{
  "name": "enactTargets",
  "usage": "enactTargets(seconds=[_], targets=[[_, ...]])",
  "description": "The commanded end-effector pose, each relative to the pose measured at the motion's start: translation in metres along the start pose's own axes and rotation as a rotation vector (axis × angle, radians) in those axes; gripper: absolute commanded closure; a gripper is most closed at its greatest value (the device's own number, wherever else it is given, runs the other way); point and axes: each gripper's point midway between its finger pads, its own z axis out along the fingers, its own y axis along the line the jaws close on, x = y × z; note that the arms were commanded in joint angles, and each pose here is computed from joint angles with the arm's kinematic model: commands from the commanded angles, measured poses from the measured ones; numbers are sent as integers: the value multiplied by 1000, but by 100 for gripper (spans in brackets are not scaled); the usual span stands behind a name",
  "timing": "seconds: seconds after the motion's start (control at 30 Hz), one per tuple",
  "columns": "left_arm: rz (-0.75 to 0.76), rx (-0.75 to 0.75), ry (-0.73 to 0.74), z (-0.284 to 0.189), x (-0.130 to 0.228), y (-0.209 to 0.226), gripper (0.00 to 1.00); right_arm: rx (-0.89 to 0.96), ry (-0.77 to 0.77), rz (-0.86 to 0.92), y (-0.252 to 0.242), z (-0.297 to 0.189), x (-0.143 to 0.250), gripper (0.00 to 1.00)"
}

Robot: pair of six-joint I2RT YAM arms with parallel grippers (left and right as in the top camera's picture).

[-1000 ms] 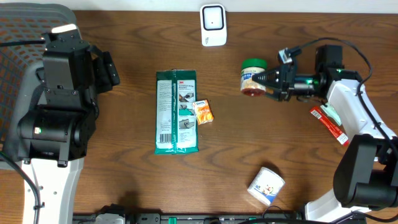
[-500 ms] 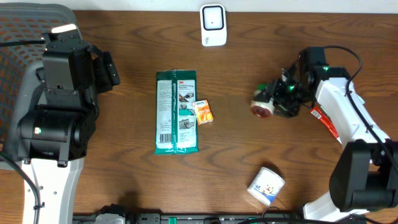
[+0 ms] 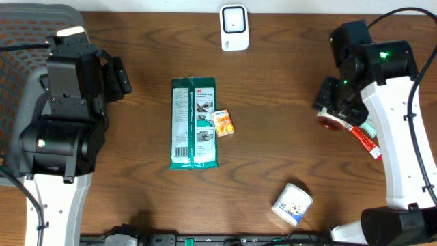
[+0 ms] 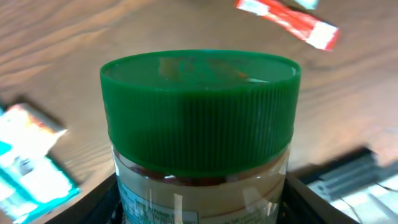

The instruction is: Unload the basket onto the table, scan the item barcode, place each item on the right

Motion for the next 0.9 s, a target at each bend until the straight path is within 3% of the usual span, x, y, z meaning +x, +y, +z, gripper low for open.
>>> enactTargets(seconds=[0.0, 0.4, 0.7, 0.77, 0.87], targets=[[-12, -14, -8, -1, -3, 3, 8, 123, -81, 69, -18, -3, -11, 99], [-12, -14, -8, -1, -3, 3, 8, 223, -130, 126, -33, -1, -19, 99], [-12, -14, -8, -1, -3, 3, 8, 241, -131, 36, -36, -1, -21, 99], [-12, -14, -8, -1, -3, 3, 8, 181, -115, 18, -24, 2, -20, 99], [-12, -14, -8, -1, -3, 3, 8, -101, -69, -205, 32, 4, -19, 99]])
